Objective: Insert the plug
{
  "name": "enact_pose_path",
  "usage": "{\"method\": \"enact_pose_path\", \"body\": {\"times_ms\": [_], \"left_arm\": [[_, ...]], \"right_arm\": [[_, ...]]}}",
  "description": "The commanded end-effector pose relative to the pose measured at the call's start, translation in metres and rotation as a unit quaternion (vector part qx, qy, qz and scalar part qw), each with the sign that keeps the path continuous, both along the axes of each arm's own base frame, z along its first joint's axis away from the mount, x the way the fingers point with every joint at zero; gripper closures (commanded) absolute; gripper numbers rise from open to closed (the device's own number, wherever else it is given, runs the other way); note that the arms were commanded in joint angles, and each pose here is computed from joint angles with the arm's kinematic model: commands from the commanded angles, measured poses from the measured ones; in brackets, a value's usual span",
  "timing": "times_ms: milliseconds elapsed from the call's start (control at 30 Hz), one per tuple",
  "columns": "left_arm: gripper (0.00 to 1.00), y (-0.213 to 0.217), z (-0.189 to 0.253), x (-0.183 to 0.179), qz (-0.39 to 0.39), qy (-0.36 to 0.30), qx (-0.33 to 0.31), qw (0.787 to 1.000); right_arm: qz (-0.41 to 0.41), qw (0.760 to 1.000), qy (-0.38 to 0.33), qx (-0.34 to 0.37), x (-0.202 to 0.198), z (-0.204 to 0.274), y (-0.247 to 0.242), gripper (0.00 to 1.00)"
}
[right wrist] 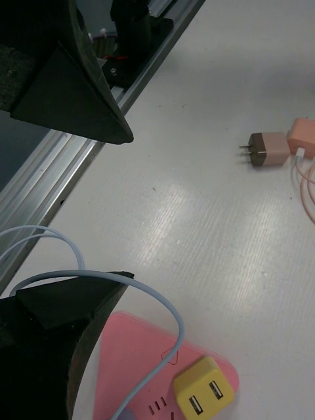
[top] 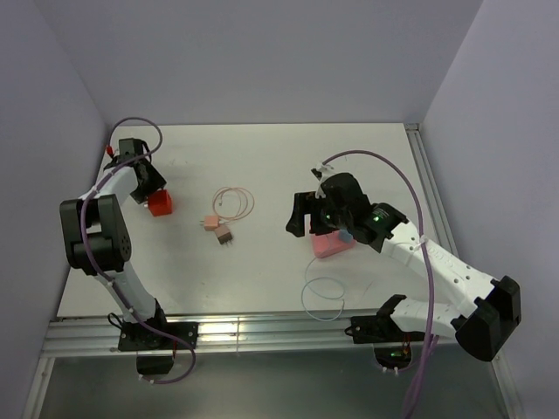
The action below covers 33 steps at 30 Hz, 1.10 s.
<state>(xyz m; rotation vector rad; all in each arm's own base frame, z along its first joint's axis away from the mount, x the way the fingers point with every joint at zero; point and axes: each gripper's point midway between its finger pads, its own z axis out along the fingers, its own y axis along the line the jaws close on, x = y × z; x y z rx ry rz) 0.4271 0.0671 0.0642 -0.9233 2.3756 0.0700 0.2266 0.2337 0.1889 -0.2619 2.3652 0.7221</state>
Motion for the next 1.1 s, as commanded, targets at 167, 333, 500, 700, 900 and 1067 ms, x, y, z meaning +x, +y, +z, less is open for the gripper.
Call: {"method": "enact_pose_path", "body": {"times_ms": [167, 333, 500, 700, 900, 1067], "left_arm": [[0.44, -0.079, -0.036, -0.045, -0.051, 0.011, -0.131, 0.990], [0.48, -0.129, -0.040, -0.080, -0.053, 0.004, -0.196, 0.979], [0.45, -0.159, -0.032, -0.120, -0.047, -0.013, -0.224, 0.973], [0.43, -0.188, 0.000, -0.151, -0.059, -0.057, -0.238, 0.968], [0.02, -0.117, 0.077, -0.153, 0.048, -0.139, -0.095, 0.984], [0.01, -0.102, 0.132, -0.151, 0.045, -0.185, -0.062, 0.980]], "right_arm": [[0.011, 0.999, -0.004, 0.031, -0.001, 0.004, 0.012, 0.16], [0.012, 1.000, 0.009, 0.009, 0.006, -0.013, 0.018, 0.16], [0.047, 0.999, 0.017, -0.020, 0.012, -0.031, 0.049, 0.16], [0.104, 0.994, 0.006, -0.038, 0.015, -0.040, 0.102, 0.16], [0.123, 0.992, 0.002, -0.040, 0.033, -0.052, 0.141, 0.16], [0.059, 0.994, -0.042, -0.088, 0.061, -0.052, 0.146, 0.16]]}}
